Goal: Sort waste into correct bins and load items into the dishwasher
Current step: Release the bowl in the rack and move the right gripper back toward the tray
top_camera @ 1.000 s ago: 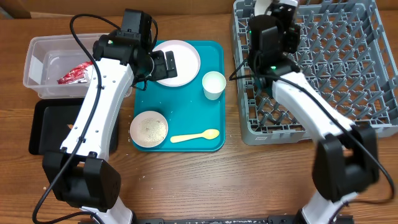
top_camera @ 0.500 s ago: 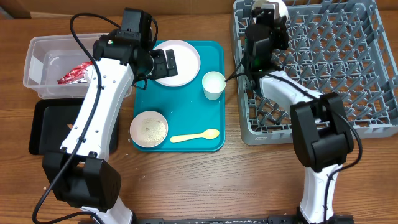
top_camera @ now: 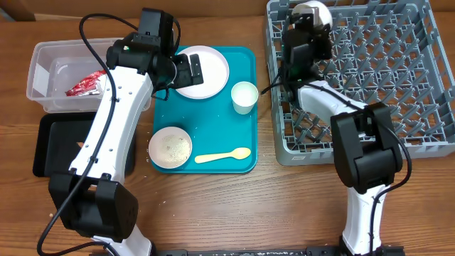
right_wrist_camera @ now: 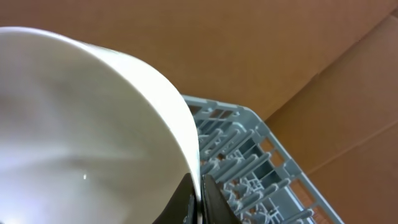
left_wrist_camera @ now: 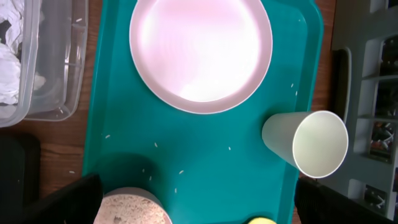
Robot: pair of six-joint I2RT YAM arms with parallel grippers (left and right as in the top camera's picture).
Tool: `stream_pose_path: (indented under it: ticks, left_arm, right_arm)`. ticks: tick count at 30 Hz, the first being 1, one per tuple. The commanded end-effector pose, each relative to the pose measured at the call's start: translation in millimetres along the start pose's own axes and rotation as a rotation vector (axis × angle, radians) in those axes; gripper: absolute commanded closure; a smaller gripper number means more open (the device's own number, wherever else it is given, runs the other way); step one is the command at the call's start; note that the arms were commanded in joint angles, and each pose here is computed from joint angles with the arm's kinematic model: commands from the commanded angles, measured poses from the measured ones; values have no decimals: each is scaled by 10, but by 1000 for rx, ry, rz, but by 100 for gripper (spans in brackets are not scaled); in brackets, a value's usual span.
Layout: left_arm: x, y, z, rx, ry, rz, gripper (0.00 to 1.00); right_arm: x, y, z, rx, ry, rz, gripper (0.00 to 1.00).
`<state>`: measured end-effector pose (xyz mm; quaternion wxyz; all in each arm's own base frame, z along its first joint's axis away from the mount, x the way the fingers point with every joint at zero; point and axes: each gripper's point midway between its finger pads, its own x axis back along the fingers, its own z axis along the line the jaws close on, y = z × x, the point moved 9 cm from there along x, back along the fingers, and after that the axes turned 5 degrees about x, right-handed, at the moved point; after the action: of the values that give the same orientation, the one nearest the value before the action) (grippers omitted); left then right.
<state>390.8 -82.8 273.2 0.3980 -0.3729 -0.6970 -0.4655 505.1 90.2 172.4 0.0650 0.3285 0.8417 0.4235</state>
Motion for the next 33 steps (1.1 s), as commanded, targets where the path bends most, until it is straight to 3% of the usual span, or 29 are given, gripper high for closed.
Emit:
stream_pose_path:
  ticks: [1, 8, 11, 25, 30, 33]
  left_arm:
    - [52, 44, -38, -1, -16, -23, 0]
    - [52, 48, -40, -1, -18, -26, 0]
    - [52, 57, -45, -2, -21, -32, 0]
    - [53, 61, -47, -2, -22, -34, 0]
    - [53, 62, -47, -2, -22, -35, 0]
    - [53, 63, -45, -2, -21, -35, 0]
  right_arm:
    - [135, -18, 170, 22, 64, 6, 96]
    - [178, -50, 170, 44, 24, 37, 96]
    - [275, -27, 200, 58, -6, 40, 77]
    - [835, 146, 515, 103, 42, -34, 45]
    - [873, 255, 386, -3, -60, -43, 27]
    - [904, 360, 265, -61, -85, -56, 24]
